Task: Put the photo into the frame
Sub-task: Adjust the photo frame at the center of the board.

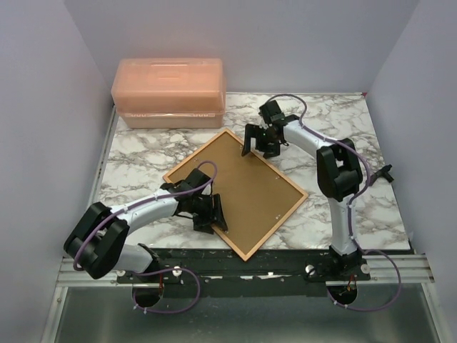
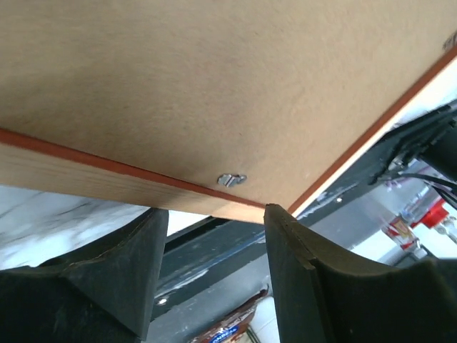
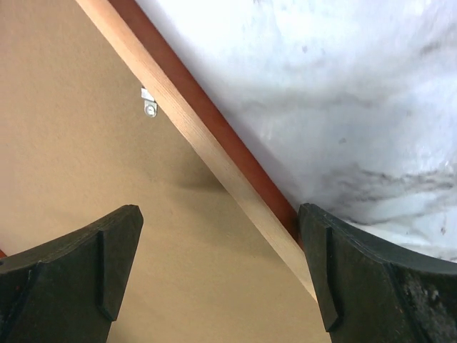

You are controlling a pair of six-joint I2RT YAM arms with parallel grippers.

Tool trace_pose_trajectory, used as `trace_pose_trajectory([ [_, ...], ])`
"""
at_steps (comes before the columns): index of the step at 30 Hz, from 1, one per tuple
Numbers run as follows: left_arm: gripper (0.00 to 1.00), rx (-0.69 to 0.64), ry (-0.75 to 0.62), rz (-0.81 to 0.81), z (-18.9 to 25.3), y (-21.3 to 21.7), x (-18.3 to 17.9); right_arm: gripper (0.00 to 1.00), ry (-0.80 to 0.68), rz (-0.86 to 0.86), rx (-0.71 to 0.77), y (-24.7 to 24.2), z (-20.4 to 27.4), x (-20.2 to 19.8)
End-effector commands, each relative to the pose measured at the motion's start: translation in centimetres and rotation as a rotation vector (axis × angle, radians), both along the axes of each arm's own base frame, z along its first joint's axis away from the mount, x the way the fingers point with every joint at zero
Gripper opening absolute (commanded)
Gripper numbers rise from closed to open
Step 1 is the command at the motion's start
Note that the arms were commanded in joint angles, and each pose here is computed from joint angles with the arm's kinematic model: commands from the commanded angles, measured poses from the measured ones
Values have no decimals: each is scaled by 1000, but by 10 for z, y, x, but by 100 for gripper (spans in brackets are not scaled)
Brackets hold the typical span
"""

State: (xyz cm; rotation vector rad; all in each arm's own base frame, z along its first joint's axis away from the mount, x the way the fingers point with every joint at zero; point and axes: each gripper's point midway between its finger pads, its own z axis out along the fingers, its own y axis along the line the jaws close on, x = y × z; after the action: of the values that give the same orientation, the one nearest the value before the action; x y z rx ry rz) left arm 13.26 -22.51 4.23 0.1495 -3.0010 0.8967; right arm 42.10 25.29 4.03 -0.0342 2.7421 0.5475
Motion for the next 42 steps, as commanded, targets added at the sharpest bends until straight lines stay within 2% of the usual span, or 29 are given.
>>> trace_pose_trajectory([
  [1, 60, -160, -11, -33, 26, -47, 4, 100, -39, -7, -47, 4, 15, 20],
  [5, 71, -154, 5, -8, 26, -46, -5, 100, -125, -124, -200, -29, 43, 38],
  [10, 82, -80, -44, 35, 27, -22, -10, 100, -141, -188, -249, -54, 76, 11],
  [15, 85, -46, -160, 56, 50, -5, 2, 100, 0, -185, -206, -71, 63, -67],
  [21, 84, -65, -251, 111, 83, 9, 40, 98, 165, -208, -201, -99, 44, -161],
  [27, 84, -73, -320, 150, 110, 26, 78, 93, 281, -215, -187, -106, 16, -215],
  [35, 84, -43, -395, 182, 141, 52, 108, 77, 316, -201, -130, -83, -13, -222],
  [38, 84, -34, -413, 203, 148, 63, 115, 70, 322, -189, -171, -81, -20, -221],
  [42, 84, -19, -427, 235, 150, 78, 121, 55, 329, -192, -253, -92, -32, -222],
])
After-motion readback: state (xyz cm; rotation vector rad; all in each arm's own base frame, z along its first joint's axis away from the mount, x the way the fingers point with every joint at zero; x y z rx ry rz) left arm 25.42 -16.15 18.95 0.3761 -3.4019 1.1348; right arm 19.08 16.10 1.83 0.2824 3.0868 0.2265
